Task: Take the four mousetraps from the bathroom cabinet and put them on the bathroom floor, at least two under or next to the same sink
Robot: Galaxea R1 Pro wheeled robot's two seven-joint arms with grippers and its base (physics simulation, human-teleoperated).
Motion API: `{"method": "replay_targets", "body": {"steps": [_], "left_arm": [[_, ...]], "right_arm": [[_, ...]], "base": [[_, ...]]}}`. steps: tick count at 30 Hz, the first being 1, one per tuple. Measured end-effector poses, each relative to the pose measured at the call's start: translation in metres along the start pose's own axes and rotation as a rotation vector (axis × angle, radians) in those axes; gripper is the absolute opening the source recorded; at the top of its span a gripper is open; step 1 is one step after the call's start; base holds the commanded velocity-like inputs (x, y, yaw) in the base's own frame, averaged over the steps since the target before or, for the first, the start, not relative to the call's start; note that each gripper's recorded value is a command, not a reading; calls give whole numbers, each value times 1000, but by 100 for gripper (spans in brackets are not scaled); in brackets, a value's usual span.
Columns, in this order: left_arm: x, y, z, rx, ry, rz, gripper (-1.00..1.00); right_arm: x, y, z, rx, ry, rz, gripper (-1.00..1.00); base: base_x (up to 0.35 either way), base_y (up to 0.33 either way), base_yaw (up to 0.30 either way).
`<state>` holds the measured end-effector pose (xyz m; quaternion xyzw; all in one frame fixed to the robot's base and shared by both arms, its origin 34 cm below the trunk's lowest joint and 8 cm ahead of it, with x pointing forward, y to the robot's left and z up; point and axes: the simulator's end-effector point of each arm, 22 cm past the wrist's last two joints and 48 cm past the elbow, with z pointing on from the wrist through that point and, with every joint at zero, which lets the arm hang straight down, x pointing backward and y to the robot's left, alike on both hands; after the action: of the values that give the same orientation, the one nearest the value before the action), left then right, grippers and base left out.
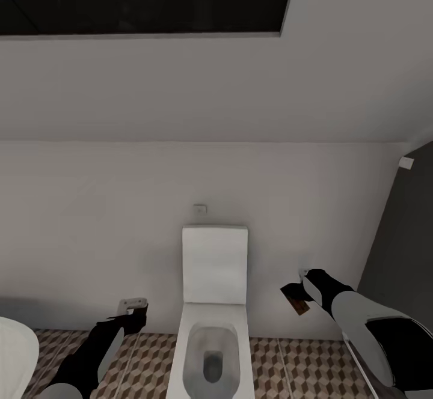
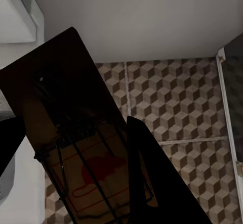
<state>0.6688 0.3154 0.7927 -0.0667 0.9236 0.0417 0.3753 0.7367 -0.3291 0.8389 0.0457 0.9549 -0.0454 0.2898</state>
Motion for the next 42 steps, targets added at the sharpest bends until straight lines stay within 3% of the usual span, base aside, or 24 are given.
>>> {"method": "replay_targets", "body": {"steps": [19, 22, 29, 33, 40, 42], "left_arm": [[24, 6, 22, -3, 18, -12, -100], [32, 6, 26, -4, 29, -10, -100], [46, 6, 35, -5, 44, -14, -100], [66, 10, 43, -11, 77, -14, -100], [79, 17, 54, -22, 67, -17, -100], [83, 19, 58, -26, 53, -20, -100]], "right_arm": [[9, -3, 22, 15, -14, 2, -100], [6, -3, 29, 18, -75, 4, -100], [22, -9, 46, 47, -132, -50, -100], [31, -8, 55, 48, -151, -55, -100], [58, -8, 70, 49, -122, -49, -100], [90, -8, 80, 48, -83, -51, -100]], "base": [[0, 0, 0], [0, 0, 0], [0, 0, 0], [0, 0, 0], [0, 0, 0], [0, 0, 0]]}}
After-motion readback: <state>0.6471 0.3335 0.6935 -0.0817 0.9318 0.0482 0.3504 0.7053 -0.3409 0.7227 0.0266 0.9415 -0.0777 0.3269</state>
